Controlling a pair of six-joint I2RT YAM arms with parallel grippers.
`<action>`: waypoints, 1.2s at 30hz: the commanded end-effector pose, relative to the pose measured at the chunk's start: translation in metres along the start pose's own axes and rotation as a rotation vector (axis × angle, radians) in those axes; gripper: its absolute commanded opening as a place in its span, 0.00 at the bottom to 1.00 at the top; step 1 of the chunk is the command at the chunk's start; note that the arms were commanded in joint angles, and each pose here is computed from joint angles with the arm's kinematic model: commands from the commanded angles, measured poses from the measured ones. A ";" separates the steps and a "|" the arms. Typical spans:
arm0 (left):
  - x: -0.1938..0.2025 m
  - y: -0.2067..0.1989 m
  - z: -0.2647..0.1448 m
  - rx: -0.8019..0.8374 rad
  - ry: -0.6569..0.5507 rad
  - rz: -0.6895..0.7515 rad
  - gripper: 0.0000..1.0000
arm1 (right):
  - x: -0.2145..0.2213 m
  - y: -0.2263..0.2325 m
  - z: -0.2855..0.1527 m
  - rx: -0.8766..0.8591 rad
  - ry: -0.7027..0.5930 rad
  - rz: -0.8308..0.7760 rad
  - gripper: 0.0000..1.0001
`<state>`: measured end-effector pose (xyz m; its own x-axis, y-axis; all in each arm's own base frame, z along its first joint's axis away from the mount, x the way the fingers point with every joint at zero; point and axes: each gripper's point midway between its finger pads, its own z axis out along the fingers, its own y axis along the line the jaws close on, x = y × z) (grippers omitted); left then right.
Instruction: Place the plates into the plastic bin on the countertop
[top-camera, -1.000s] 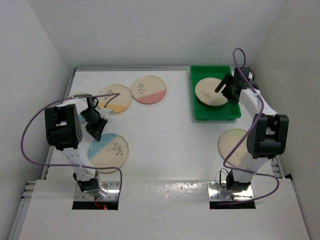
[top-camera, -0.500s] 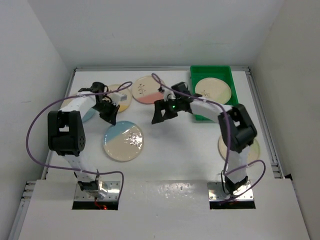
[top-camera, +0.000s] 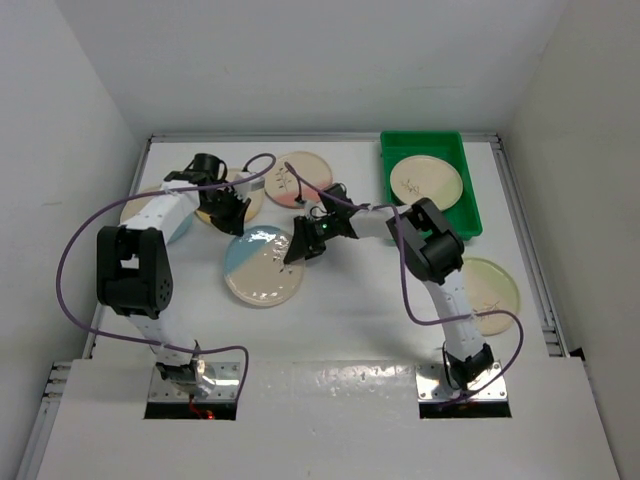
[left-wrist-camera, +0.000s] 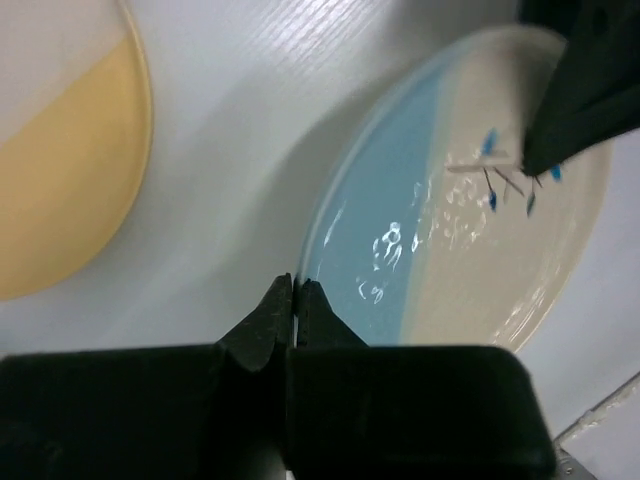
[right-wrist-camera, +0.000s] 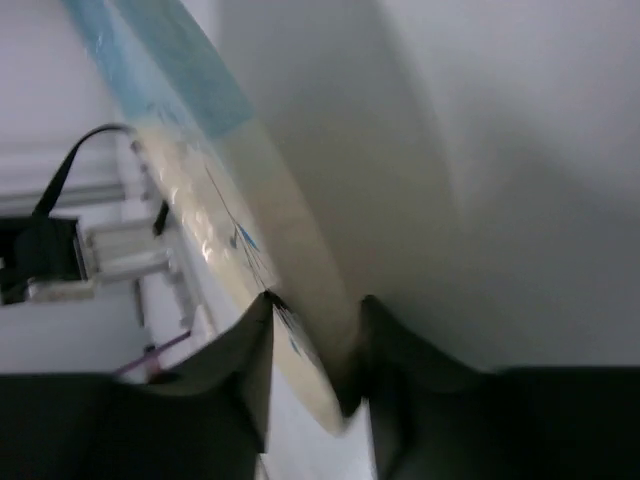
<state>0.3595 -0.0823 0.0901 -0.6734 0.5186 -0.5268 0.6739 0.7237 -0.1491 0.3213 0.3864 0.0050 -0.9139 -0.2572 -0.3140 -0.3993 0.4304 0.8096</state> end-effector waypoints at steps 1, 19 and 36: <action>-0.018 -0.003 -0.005 -0.006 -0.059 0.031 0.00 | 0.012 0.033 0.017 -0.116 0.041 -0.020 0.27; -0.028 0.148 -0.114 -0.545 -0.197 -0.354 0.66 | -0.145 0.008 -0.311 0.102 -0.822 0.129 0.00; 0.086 0.226 -0.129 -0.772 -0.070 -0.740 0.70 | -0.102 -0.162 -0.409 0.443 -1.110 0.661 0.00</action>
<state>0.4169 0.1740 0.1115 -0.8221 -0.1604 -0.5463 -0.2535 0.9623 0.0989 0.4915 -0.0165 0.0732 -0.4423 0.8604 -0.2530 0.4447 0.4554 0.7712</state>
